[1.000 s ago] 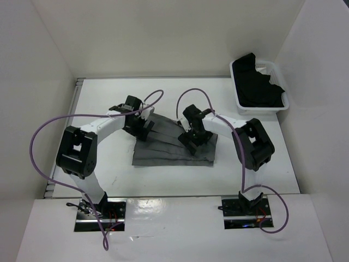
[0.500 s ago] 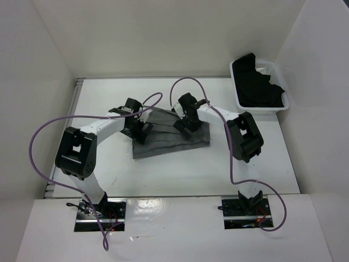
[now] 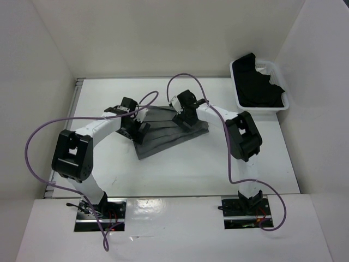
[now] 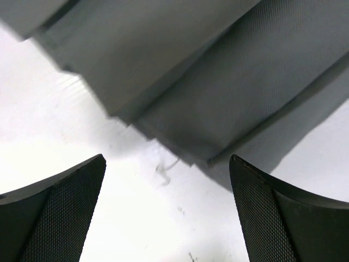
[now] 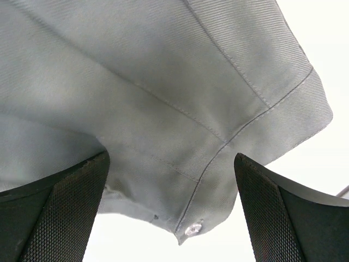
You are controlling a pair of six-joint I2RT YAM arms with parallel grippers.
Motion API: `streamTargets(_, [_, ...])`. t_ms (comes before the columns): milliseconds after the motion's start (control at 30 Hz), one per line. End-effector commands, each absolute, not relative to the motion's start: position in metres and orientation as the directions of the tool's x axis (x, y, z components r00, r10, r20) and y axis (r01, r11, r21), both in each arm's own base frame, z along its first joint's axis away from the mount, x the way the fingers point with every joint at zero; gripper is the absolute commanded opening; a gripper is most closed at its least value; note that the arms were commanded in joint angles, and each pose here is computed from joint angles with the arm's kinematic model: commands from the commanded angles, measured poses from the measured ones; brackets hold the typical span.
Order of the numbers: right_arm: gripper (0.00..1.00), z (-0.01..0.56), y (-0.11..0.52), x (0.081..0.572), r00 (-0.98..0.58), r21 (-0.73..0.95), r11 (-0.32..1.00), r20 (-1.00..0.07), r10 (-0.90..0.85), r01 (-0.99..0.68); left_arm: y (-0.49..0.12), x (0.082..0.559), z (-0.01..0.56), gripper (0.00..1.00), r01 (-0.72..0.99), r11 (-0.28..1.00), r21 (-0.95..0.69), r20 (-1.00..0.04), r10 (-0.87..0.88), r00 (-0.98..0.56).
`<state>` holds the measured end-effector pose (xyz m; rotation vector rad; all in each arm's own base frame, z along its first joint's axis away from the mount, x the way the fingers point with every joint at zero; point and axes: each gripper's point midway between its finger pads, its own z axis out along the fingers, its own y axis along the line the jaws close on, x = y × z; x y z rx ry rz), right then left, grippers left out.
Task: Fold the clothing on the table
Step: Fold the skirt
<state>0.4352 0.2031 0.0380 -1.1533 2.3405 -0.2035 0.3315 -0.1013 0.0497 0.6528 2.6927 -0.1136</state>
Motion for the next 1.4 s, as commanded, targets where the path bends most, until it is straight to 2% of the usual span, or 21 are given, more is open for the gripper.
streamTargets(0, [0.99, 0.092, 0.206, 0.421, -0.453, -0.338, 0.636, -0.482, -0.75, -0.694, -0.099, 0.339, 0.106, 1.0, 0.468, 0.884, 0.01, -0.482, 0.415, -0.772])
streamTargets(67, [0.99, 0.105, 0.2, 0.411, -0.448, -0.341, 0.638, -0.491, -0.747, -0.69, -0.099, 0.344, 0.123, 1.0, 0.472, 0.881, 0.016, -0.527, 0.409, -0.745])
streamTargets(100, [0.99, 0.124, 0.203, 0.406, -0.422, -0.332, 0.64, -0.534, -0.733, -0.693, -0.099, 0.348, 0.136, 1.0, 0.481, 0.876, 0.031, -0.556, 0.415, -0.72])
streamTargets(233, [0.99, 0.148, 0.195, 0.391, -0.402, -0.321, 0.656, -0.585, -0.705, -0.683, -0.103, 0.356, 0.141, 1.0, 0.502, 0.865, 0.02, -0.58, 0.419, -0.699])
streamTargets(367, [0.99, 0.151, 0.191, 0.38, -0.396, -0.314, 0.654, -0.592, -0.702, -0.689, -0.116, 0.363, 0.116, 1.0, 0.545, 0.836, -0.061, -0.556, 0.425, -0.715])
streamTargets(600, [0.99, 0.141, 0.165, 0.377, -0.456, -0.258, 0.695, -0.596, -0.661, -0.671, -0.115, 0.377, 0.081, 1.0, 0.658, 0.753, 0.015, -0.516, 0.569, -0.64])
streamTargets(967, [0.99, 0.137, 0.139, 0.384, -0.52, -0.159, 0.752, -0.63, -0.576, -0.64, -0.112, 0.382, 0.056, 1.0, 0.716, 0.696, 0.051, -0.524, 0.629, -0.574])
streamTargets(1067, [0.99, 0.133, 0.134, 0.383, -0.532, -0.155, 0.758, -0.623, -0.573, -0.634, -0.105, 0.388, 0.049, 1.0, 0.661, 0.75, -0.021, -0.533, 0.551, -0.642])
streamTargets(1167, [0.99, 0.13, 0.135, 0.381, -0.536, -0.145, 0.755, -0.619, -0.574, -0.64, -0.086, 0.41, 0.068, 1.0, 0.55, 0.833, -0.061, -0.583, 0.418, -0.697])
streamTargets(1267, [0.99, 0.126, 0.136, 0.378, -0.54, -0.135, 0.752, -0.616, -0.574, -0.646, -0.073, 0.433, 0.1, 1.0, 0.474, 0.873, -0.112, -0.654, 0.295, -0.697])
streamTargets(1367, [0.99, 0.121, 0.138, 0.377, -0.551, -0.115, 0.753, -0.612, -0.567, -0.647, -0.074, 0.442, 0.105, 1.0, 0.469, 0.868, -0.161, -0.674, 0.25, -0.695])
